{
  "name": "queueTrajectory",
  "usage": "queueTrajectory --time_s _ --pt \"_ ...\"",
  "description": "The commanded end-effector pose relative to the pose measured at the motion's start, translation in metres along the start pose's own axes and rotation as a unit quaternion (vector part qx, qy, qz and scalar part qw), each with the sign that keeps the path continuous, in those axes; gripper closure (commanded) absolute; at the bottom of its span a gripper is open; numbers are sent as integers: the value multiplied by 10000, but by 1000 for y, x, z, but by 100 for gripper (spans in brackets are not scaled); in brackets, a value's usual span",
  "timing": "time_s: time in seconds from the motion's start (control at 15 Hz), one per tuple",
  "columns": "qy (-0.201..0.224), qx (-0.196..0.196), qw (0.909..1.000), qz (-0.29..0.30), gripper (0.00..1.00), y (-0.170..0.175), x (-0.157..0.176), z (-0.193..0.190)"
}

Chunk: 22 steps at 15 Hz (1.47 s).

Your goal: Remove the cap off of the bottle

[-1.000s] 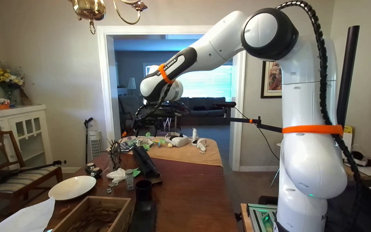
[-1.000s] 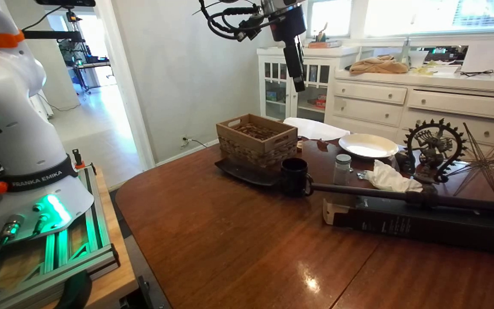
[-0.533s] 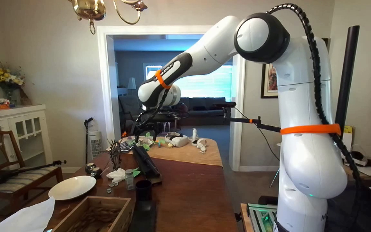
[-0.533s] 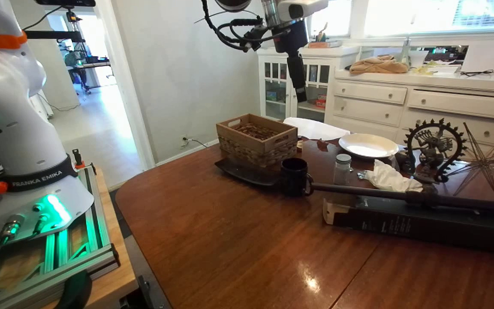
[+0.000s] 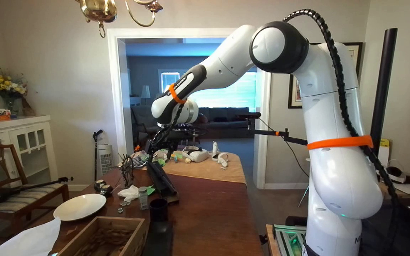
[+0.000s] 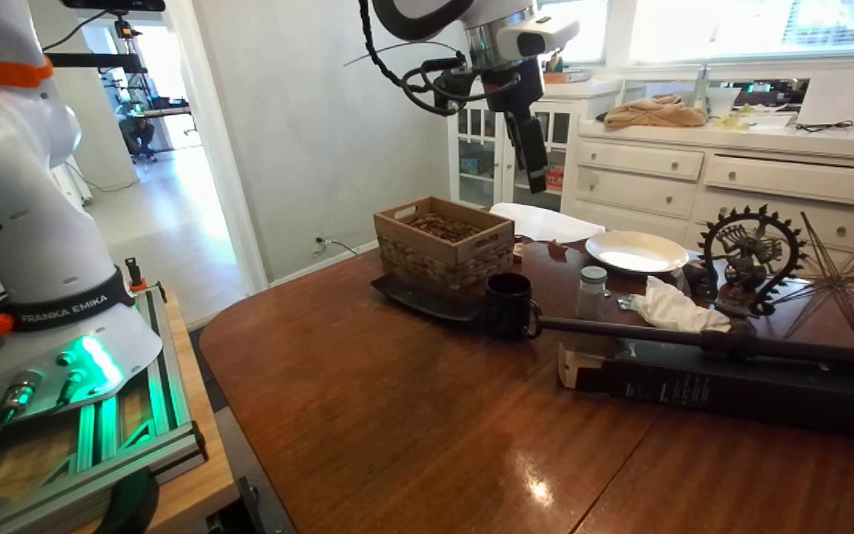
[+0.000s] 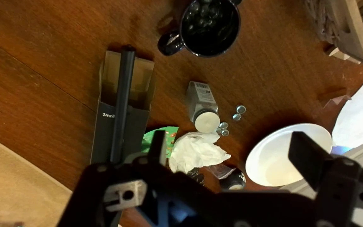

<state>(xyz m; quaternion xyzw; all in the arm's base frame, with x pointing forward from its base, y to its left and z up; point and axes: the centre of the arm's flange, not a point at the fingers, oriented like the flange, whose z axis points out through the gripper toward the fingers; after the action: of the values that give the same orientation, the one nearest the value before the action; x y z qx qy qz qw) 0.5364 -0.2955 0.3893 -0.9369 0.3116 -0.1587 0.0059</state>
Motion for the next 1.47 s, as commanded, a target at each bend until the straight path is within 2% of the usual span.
queueTrajectory --time_s 0.0,0.13,0.27,0.33,1.0,1.2,1.4 --pt "24 -6 10000 -2 0 1 1 1" --pt "34 -11 10000 -11 0 2 2 2" --pt "-39 -175 9998 84 0 1 9 14" --pt "98 -143 9998 -13 0 3 13 25" --pt "-111 -197 9969 -756 0 9 31 92" --pt "-20 -99 9965 -835 0 12 34 110" --pt "136 -186 9967 -776 0 14 37 126"
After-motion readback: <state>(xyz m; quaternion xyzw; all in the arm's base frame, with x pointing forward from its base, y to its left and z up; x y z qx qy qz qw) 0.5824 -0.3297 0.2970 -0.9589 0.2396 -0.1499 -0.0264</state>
